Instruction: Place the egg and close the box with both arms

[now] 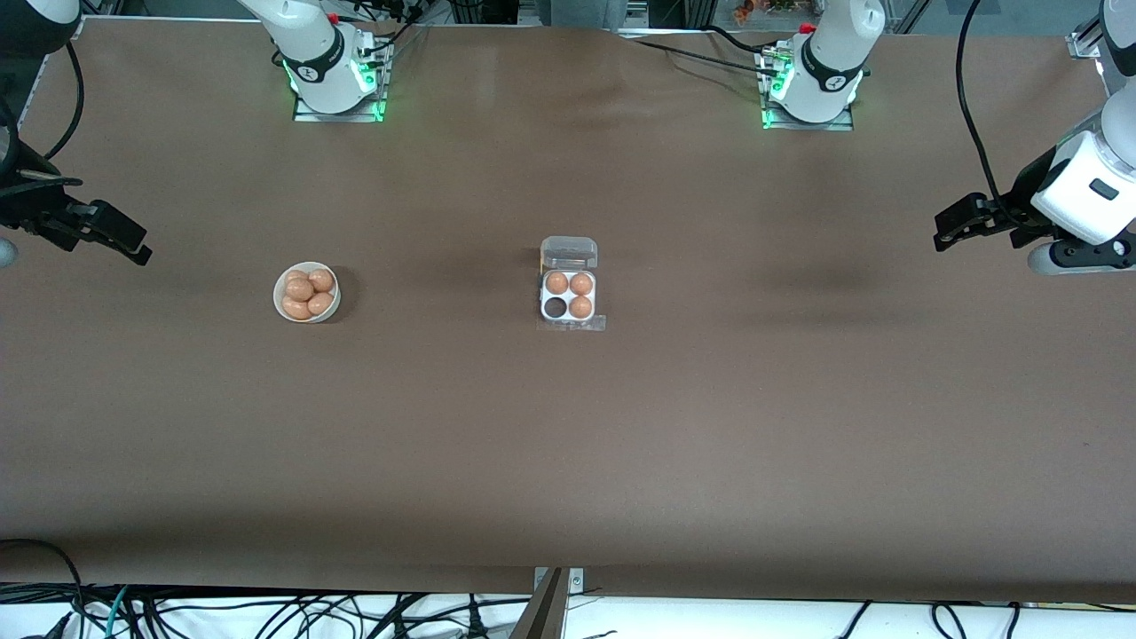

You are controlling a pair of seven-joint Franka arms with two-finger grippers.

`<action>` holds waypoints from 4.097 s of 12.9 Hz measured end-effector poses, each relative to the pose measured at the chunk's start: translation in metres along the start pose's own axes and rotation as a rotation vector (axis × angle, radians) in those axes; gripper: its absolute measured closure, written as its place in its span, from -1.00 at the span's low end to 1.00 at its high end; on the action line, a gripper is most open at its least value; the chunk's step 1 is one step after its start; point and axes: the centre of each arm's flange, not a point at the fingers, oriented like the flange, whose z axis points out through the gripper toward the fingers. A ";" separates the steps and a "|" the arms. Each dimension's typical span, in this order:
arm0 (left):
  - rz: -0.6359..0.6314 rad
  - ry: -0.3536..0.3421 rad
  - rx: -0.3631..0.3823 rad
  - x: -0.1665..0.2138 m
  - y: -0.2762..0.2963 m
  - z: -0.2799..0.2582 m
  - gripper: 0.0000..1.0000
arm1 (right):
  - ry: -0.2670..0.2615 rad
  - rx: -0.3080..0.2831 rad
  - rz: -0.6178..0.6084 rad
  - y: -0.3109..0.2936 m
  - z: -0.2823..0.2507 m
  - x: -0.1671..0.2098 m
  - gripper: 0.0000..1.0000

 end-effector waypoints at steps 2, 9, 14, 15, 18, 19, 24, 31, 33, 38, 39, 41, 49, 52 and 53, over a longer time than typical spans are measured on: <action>0.000 0.000 0.000 0.000 0.000 0.000 -1.00 | 0.000 0.000 0.000 0.000 0.000 0.000 -1.00; -0.001 0.000 0.000 0.000 0.000 0.000 -1.00 | 0.000 0.000 0.000 0.000 0.000 0.000 -1.00; -0.001 -0.001 0.000 0.001 -0.001 0.001 -1.00 | 0.000 0.000 0.000 0.000 0.000 0.000 -1.00; -0.002 -0.002 0.000 0.001 -0.001 0.001 -1.00 | 0.000 0.000 0.000 0.000 0.000 0.000 -1.00; -0.003 -0.002 0.000 0.001 -0.001 0.001 -1.00 | 0.000 0.000 0.000 0.000 0.000 0.000 -1.00; -0.003 -0.002 0.000 0.001 -0.001 0.001 -1.00 | 0.000 0.000 0.000 0.000 0.000 0.000 -1.00; -0.004 0.015 -0.002 0.002 -0.002 -0.007 -1.00 | 0.000 0.000 0.000 0.000 0.000 0.000 -1.00; -0.004 0.002 0.000 0.007 -0.001 0.001 -1.00 | 0.000 0.000 0.000 0.000 0.000 0.000 -1.00; -0.004 0.003 0.000 0.007 -0.001 0.001 -1.00 | 0.000 0.000 0.000 0.000 0.000 0.000 -1.00; -0.004 0.000 0.001 0.008 -0.001 0.002 -1.00 | 0.000 0.000 0.000 0.000 0.000 0.000 -1.00; -0.004 0.000 0.001 0.008 -0.001 0.002 -1.00 | 0.000 0.000 0.000 0.000 0.000 0.000 -1.00; -0.004 0.000 0.001 0.008 -0.001 0.002 -1.00 | 0.000 0.000 0.000 0.000 0.000 0.000 -1.00; -0.004 -0.008 0.002 0.011 -0.001 0.007 -1.00 | -0.187 -0.031 -0.055 -0.031 0.101 0.004 -1.00; -0.004 -0.009 0.002 0.011 -0.001 0.007 -1.00 | -0.255 -0.042 -0.065 -0.037 0.193 0.003 -1.00; -0.004 -0.009 0.002 0.011 -0.001 0.007 -1.00 | -0.239 -0.037 -0.070 -0.037 0.217 -0.002 -1.00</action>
